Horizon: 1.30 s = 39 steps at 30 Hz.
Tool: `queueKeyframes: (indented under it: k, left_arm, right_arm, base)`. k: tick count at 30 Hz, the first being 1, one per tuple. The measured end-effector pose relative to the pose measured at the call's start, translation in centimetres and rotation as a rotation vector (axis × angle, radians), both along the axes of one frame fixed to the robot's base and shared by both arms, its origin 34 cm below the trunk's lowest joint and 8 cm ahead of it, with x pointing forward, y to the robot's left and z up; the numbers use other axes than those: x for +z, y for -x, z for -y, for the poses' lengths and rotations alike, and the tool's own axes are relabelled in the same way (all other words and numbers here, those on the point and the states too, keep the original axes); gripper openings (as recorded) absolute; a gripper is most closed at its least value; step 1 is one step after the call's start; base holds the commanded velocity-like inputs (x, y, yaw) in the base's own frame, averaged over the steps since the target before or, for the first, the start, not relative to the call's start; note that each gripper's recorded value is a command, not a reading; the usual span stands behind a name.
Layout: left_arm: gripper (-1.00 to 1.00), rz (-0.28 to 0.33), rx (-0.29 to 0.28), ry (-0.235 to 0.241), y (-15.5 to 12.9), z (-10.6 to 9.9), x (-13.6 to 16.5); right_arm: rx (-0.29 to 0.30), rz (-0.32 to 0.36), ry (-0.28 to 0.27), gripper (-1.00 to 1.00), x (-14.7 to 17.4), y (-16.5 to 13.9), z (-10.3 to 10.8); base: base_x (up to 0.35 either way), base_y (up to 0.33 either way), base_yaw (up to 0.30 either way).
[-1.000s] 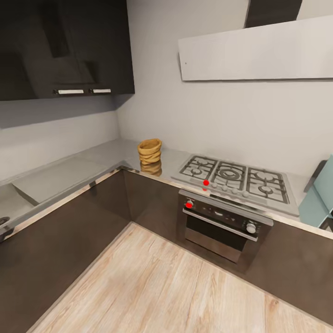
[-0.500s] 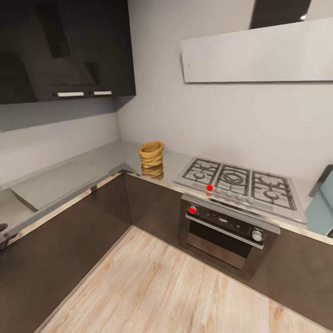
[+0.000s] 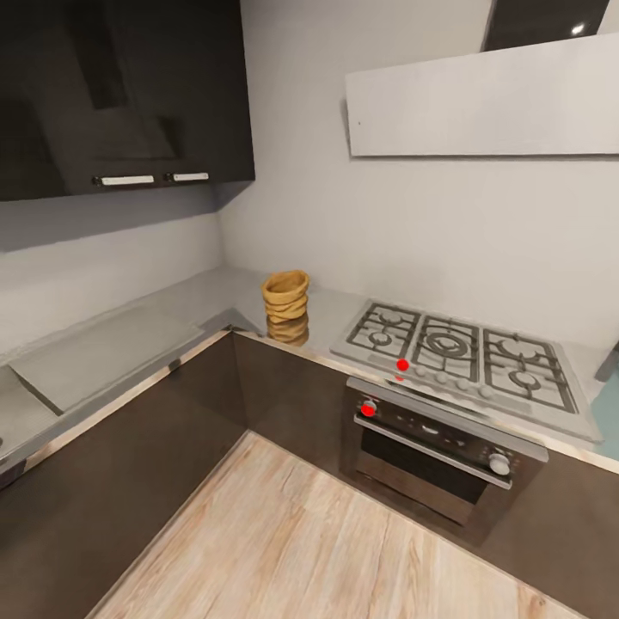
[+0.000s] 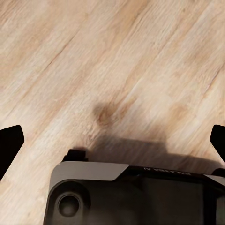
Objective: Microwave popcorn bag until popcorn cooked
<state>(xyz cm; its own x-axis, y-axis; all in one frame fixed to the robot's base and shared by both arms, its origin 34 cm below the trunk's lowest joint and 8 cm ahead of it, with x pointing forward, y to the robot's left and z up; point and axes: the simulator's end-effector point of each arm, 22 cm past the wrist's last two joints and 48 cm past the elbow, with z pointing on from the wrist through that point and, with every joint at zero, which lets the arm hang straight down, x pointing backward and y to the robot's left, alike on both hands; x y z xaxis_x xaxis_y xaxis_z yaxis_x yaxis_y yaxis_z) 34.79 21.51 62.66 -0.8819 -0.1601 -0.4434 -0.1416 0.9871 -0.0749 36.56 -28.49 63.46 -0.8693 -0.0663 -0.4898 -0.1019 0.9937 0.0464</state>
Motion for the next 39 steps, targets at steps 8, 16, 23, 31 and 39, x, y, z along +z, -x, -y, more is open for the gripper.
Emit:
queueKeyframes:
  k: [8, 16, 23, 31, 39]
  left_arm:
    - [1.00, -0.002, -0.001, 0.001, 0.3, 0.1, 0.4]
    - [1.00, 0.000, -0.001, -0.002, 0.5, -0.1, 1.0]
    - [1.00, 0.000, 0.000, -0.003, 0.8, -0.3, 1.5]
    - [1.00, -0.001, -0.001, -0.003, 1.0, -0.2, 1.7]
    - [1.00, -0.001, -0.002, -0.003, 1.0, -0.2, 1.7]
  right_arm:
    - [0.001, -0.001, -0.002, 1.00, 0.4, 0.2, -0.1]
    - [0.001, -0.001, -0.002, 1.00, 1.0, 0.5, -0.2]
    - [0.001, -0.001, -0.002, 1.00, 1.5, 0.8, -0.1]
    - [0.001, -0.002, -0.002, 1.00, 1.7, 1.0, -0.2]
    - [0.002, -0.002, -0.002, 1.00, 1.7, 1.0, -0.2]
  base:
    - [0.019, 0.004, 0.000]
    - [0.084, 0.000, 0.000]
    - [0.131, 0.048, 0.000]
    - [0.053, 0.053, 0.000]
    - [0.053, 0.117, 0.000]
